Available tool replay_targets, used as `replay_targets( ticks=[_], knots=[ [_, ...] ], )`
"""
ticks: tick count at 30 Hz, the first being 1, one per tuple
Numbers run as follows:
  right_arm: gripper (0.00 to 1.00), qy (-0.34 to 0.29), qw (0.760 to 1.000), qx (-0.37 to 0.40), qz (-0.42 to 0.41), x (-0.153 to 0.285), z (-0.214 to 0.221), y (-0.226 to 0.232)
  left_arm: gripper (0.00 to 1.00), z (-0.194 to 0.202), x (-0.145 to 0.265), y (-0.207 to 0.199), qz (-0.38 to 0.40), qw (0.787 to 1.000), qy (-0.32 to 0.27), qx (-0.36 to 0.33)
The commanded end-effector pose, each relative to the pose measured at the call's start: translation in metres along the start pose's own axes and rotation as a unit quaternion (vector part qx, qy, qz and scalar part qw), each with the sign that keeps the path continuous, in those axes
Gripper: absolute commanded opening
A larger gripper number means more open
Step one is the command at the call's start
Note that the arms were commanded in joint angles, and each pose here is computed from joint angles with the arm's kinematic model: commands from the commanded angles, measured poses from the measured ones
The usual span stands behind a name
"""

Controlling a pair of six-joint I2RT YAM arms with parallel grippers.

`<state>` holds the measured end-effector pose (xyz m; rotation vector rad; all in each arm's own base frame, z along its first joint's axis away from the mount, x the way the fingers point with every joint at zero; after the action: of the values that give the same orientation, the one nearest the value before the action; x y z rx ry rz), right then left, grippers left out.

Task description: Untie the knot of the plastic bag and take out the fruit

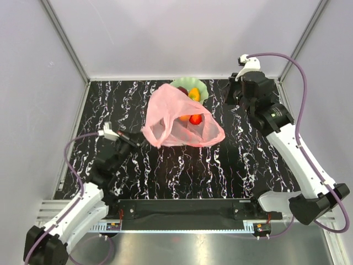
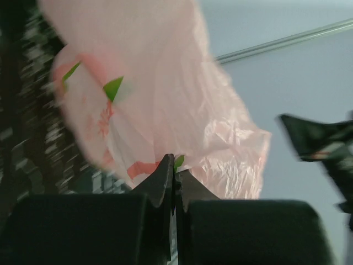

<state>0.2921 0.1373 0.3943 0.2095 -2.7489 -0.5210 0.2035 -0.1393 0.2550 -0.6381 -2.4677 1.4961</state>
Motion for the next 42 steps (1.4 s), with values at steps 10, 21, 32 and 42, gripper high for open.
replay_targets(
  ticks=[10,21,32,42],
  knots=[
    [0.0,0.184,0.941,0.07,-0.277,0.012,0.127,0.063,0.0,0.033,0.055,0.047,-0.065,0.994,0.061,-0.06],
    [0.0,0.206,0.92,0.101,-0.317,0.029,0.166,0.098,0.0,0.049,0.07,0.046,-0.084,0.985,0.13,-0.077],
    [0.0,0.212,0.948,0.128,-0.2,-0.041,0.238,0.103,0.0,0.042,0.064,-0.004,-0.038,0.985,0.148,-0.081],
    [0.25,0.156,0.976,0.123,-0.087,-0.082,0.266,0.095,0.0,0.044,0.095,-0.022,-0.034,0.973,0.207,-0.092]
  ],
)
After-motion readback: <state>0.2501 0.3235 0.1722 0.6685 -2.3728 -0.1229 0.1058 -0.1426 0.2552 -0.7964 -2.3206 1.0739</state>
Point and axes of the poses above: each gripper's point midway between its finger pads, its own x axis back along the fingers, its own y axis along the line the jaws close on, z = x × y, the point moved 7 cm from there along x, back along the fingers, and after that the axes turned 10 degrees about -x, right-handed, at the moved point
